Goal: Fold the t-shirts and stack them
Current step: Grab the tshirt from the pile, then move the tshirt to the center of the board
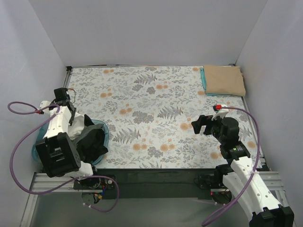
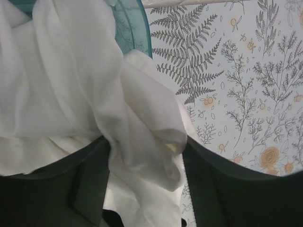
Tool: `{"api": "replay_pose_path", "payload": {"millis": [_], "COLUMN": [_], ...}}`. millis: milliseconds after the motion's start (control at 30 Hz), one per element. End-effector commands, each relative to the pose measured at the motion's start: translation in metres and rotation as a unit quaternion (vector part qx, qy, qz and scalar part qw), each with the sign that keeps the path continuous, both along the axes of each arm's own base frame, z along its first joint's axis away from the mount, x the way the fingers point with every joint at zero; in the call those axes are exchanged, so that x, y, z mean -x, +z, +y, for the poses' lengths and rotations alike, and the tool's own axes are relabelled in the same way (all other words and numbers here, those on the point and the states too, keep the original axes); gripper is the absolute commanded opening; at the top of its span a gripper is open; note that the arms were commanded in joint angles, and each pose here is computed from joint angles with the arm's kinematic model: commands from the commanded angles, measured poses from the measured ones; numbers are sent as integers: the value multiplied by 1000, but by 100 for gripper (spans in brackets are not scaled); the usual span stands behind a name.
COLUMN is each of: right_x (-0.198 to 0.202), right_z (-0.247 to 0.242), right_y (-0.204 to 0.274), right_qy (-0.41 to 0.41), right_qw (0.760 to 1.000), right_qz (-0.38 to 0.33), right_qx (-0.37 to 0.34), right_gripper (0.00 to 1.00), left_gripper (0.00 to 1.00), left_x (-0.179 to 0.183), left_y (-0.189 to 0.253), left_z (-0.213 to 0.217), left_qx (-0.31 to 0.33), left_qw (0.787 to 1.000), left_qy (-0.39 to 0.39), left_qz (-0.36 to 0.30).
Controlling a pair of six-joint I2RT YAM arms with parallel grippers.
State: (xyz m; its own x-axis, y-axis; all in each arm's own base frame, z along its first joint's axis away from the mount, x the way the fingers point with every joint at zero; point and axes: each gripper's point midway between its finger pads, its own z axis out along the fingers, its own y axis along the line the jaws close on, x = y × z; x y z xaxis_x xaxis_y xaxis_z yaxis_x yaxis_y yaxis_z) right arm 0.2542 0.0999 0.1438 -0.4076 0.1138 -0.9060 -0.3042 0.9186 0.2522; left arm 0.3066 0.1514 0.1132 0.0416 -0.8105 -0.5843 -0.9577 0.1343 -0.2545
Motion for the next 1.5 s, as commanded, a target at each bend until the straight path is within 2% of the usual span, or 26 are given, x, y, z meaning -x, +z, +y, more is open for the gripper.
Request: {"api": "replay_pose_path", "payload": {"millis": [0,67,100,133,367,667,733,833,900,967,1100,1133,1200,1300,1333,1400,1433,1467], "right_x": [-2,-2,-1,-1,-1,-1,-1,-1,-1,-1,-2,-2,-3,-4,-4,-4,-4,-5], "right_z": [0,-1,0,-1,-1,-3,-3,-3,-4,-4,-6,-6,-9,-12,-12,-12,-13,-14], "right_y": [2,1,2,2,3,4,4,4,4,6,9,11,11,12,13,13,13,15], "right_qy": [1,-1,0,-1,-2,-6,-7,-8,-9,-11,-15,-18,-25,-35,-36,-38,-39,-43], "right_qw": [1000,1000,1000,1000,1000,1000,1000,1000,1000,1000,1000,999,999,999,999,999,999,998], "right_qz": [-9,-7,-9,-9,-13,-16,-17,-17,-18,-20,-26,-29,-32,-33,-34,-34,-34,-36], "right_qx": [-2,-1,-2,-2,-2,-2,-2,-1,-1,-2,-2,-3,0,-1,-2,-2,-1,-1], "right_gripper": [98,98,98,98,98,98,98,98,98,98,98,98,98,98,98,98,98,98], "left_gripper": [43,20,2,0,0,1,0,0,0,0,0,0,0,0,0,0,0,0], "left_x": [-2,3,5,6,10,19,17,5,-7,-20,-31,-32,-32,-33,-35,-43,-46,-46], "left_y": [0,2,4,8,82,194,211,256,293,313,366,371,385,392,390,392,380,383], "left_z": [2,2,2,1,4,6,1,-13,-28,-55,-99,-108,-132,-166,-192,-225,-279,-301], "left_qx": [11,16,16,15,-18,-85,-88,-88,-101,-76,-53,-47,-32,-18,1,3,24,25], "left_qw": [1000,1000,1000,1000,997,977,974,957,935,912,848,837,798,763,746,726,697,681], "left_qy": [-3,9,11,13,21,7,-16,-65,-129,-205,-317,-337,-391,-436,-463,-489,-546,-566], "left_qz": [-7,-3,0,-3,-76,-195,-208,-267,-316,-349,-421,-429,-457,-477,-479,-484,-465,-463]}}
